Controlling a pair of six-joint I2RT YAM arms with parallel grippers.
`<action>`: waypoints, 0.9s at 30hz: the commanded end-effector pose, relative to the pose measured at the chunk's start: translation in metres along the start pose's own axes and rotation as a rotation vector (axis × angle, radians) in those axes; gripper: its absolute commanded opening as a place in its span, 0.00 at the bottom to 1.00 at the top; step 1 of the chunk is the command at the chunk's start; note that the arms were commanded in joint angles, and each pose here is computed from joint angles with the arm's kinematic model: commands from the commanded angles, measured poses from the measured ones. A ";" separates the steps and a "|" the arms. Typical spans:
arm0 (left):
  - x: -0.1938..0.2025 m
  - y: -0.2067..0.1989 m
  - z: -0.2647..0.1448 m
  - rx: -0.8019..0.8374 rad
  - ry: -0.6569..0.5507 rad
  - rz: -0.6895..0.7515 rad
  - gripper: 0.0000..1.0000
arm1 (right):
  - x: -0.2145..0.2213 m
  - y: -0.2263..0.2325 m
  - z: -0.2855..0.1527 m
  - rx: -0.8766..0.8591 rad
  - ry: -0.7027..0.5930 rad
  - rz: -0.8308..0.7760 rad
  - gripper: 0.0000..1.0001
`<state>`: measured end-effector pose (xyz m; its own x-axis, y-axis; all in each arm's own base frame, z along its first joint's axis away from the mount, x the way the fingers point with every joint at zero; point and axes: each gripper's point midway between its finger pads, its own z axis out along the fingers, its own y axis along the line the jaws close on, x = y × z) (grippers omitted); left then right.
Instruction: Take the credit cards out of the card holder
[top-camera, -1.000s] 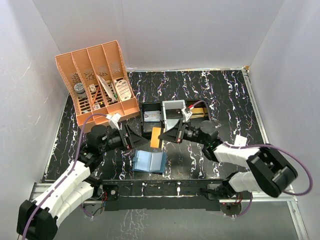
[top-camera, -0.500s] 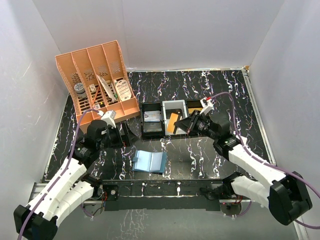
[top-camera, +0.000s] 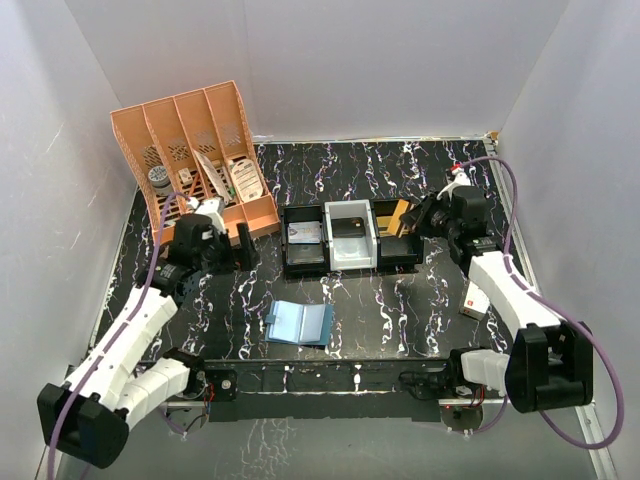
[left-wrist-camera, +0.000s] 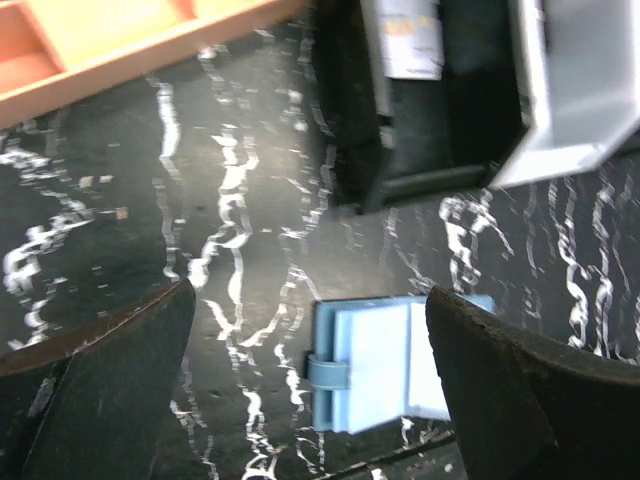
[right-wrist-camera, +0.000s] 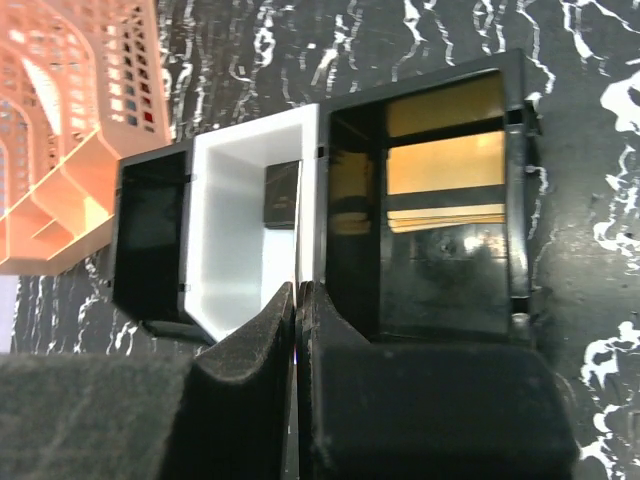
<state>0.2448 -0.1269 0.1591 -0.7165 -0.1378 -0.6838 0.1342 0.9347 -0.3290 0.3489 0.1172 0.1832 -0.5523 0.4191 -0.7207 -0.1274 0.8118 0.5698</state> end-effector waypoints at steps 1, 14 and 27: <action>-0.016 0.052 -0.003 -0.130 -0.049 -0.066 0.99 | -0.032 0.009 0.003 -0.045 -0.018 -0.108 0.00; -0.023 0.064 -0.013 -0.125 -0.153 -0.084 0.99 | -0.069 -0.021 0.005 0.074 -0.138 -0.739 0.00; -0.022 0.063 -0.009 -0.110 -0.144 -0.069 0.99 | -0.030 -0.037 0.035 -0.030 -0.001 -1.293 0.00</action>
<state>0.2615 -0.0612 0.1549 -0.6341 -0.2530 -0.7307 -0.0188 0.9497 -0.3125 0.3909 0.0839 0.1762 -0.1665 -0.5279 -0.8328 -0.5431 0.7540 -0.3694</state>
